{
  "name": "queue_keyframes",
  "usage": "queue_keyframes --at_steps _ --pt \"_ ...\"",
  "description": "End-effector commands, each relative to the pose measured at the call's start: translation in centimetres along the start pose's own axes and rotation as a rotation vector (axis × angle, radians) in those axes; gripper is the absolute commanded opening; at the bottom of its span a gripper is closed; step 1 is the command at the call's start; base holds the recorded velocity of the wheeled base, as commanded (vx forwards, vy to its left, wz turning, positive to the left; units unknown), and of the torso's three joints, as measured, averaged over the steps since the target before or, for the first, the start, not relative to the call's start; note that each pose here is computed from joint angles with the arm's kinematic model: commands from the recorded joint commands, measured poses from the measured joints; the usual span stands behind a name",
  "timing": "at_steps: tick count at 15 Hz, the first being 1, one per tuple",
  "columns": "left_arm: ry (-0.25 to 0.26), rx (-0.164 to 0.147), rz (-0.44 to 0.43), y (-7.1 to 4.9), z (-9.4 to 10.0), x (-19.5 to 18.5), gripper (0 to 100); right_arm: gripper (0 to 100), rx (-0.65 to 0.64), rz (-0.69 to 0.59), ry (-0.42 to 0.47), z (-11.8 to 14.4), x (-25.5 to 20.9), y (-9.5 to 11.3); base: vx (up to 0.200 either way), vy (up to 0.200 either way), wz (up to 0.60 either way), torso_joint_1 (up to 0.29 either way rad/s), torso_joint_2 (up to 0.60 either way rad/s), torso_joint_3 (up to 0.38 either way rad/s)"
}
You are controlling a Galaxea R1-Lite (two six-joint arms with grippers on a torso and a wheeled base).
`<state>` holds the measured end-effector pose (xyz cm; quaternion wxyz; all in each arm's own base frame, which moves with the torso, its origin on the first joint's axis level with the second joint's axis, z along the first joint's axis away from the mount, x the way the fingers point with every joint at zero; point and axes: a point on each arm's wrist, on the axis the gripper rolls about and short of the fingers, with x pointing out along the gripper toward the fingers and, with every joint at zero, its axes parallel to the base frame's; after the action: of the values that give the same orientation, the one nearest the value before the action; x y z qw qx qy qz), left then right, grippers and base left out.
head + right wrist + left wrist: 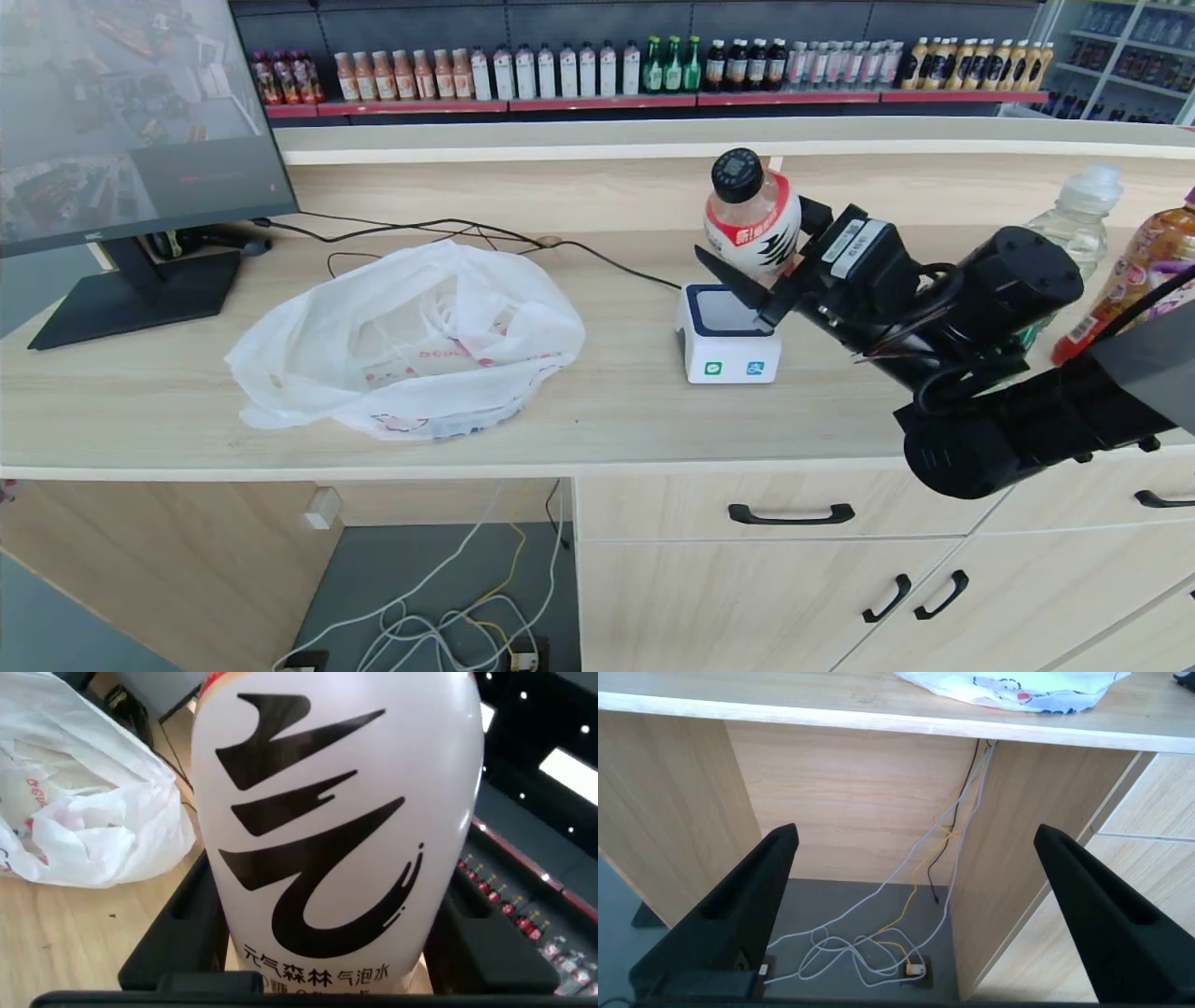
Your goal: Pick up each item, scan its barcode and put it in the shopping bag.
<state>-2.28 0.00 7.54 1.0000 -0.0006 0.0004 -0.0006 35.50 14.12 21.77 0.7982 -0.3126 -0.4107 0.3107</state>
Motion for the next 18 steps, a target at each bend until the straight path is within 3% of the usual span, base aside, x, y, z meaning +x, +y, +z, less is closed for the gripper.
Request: queue_keyframes --at_steps 1,4,8,13,18 --pt "-0.001 0.000 0.000 0.0 0.0 0.0 100 0 -0.079 0.068 -0.024 -2.1 0.6 0.1 0.000 0.000 0.00 0.000 0.00 0.000" --pt "-0.001 0.000 0.000 0.0 0.0 0.0 100 0 -0.170 0.124 -0.041 -2.9 0.3 -0.8 0.000 0.000 0.00 0.000 0.00 0.000" --pt "-0.001 0.000 0.001 0.0 0.0 0.0 100 0 -0.276 0.158 -0.097 -4.4 -0.5 -3.4 0.000 0.000 0.00 0.000 0.00 0.000" --pt "-0.001 0.000 0.000 0.0 0.0 0.0 100 0 -0.247 0.239 -0.178 -5.3 0.8 -1.4 0.000 0.000 0.00 0.000 0.00 0.000" --pt "-0.001 0.000 0.000 0.0 0.0 0.0 100 0 -0.266 0.266 -0.185 -6.2 0.6 -0.5 0.000 0.000 0.00 0.000 0.00 0.000"
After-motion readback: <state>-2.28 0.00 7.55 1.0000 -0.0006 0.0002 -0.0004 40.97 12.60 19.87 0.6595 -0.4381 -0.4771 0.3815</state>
